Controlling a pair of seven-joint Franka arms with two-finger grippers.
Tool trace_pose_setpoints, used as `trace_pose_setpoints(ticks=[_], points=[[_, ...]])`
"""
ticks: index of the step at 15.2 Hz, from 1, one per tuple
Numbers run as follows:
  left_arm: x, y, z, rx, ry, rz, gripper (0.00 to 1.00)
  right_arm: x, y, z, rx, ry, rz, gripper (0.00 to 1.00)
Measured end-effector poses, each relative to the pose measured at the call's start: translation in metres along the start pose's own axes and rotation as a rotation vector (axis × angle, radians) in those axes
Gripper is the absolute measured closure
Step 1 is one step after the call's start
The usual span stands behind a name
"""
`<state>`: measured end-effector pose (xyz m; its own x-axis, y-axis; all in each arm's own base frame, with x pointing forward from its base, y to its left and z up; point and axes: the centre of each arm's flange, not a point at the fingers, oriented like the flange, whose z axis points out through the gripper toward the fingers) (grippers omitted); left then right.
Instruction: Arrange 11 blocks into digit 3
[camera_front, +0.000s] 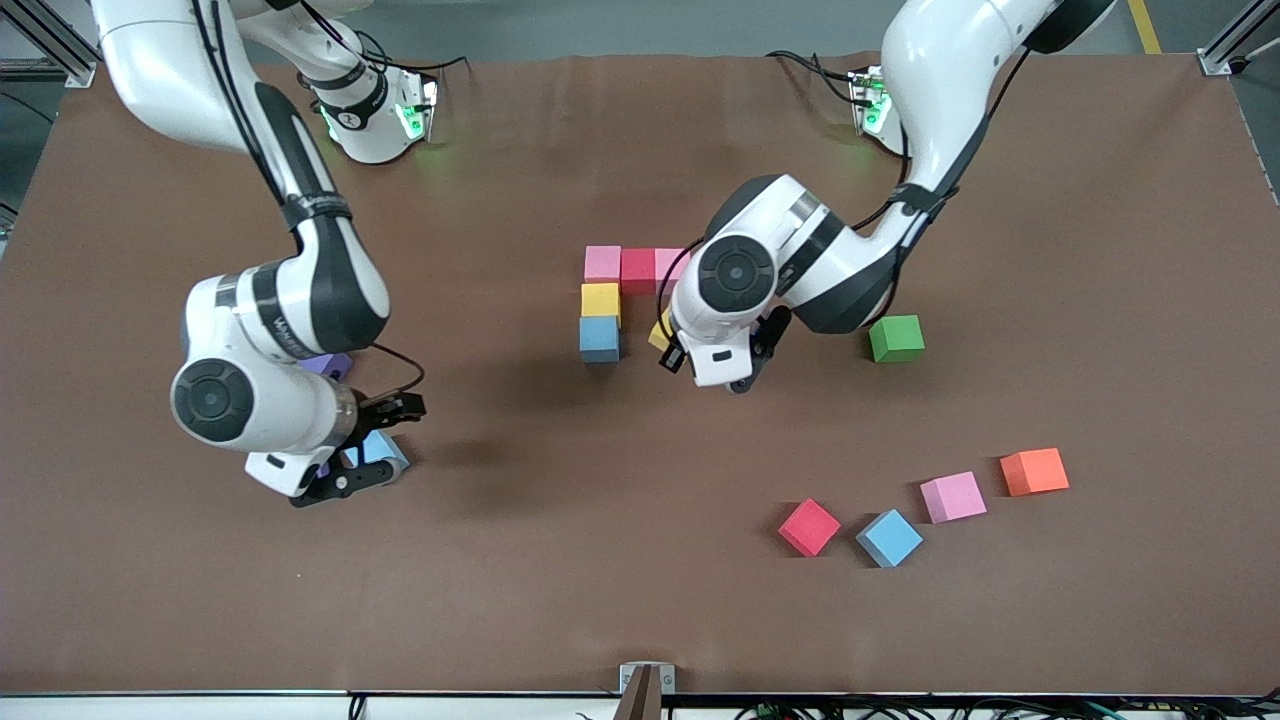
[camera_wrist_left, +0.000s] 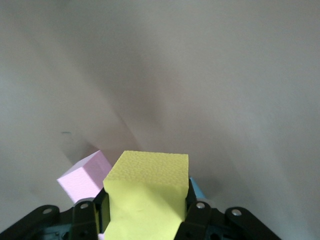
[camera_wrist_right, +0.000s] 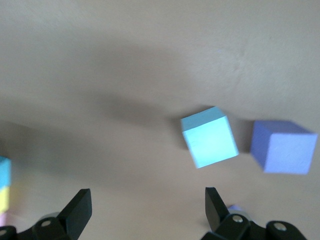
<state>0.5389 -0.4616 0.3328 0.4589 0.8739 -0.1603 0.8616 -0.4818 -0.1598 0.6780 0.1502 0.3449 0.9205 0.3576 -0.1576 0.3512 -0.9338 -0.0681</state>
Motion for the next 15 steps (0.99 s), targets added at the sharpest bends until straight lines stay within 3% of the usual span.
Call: trace_pose_setpoints(ticks=[3,5,9,12,15], points=[[-0.014,0.003,0.037,0.01,0.018,-0.168,0.44,-0.004,0.031,0.028,-0.01,0.036,-0.182,0.0],[-0.022,0.006,0.056,-0.027,-0.002,-0.305,0.44,-0.007,0.047,0.048,-0.019,0.06,-0.244,0.0],[-0.03,-0.001,0.09,-0.051,-0.005,-0.532,0.44,-0.015,0.062,0.08,-0.044,0.106,-0.314,0.0],[-0.028,-0.009,0.107,-0.029,0.019,-0.63,0.44,-0.018,0.062,0.093,-0.052,0.118,-0.328,0.0],[-0.032,-0.012,0.118,-0.057,0.062,-0.672,0.44,-0.017,0.061,0.097,-0.059,0.134,-0.331,0.0]])
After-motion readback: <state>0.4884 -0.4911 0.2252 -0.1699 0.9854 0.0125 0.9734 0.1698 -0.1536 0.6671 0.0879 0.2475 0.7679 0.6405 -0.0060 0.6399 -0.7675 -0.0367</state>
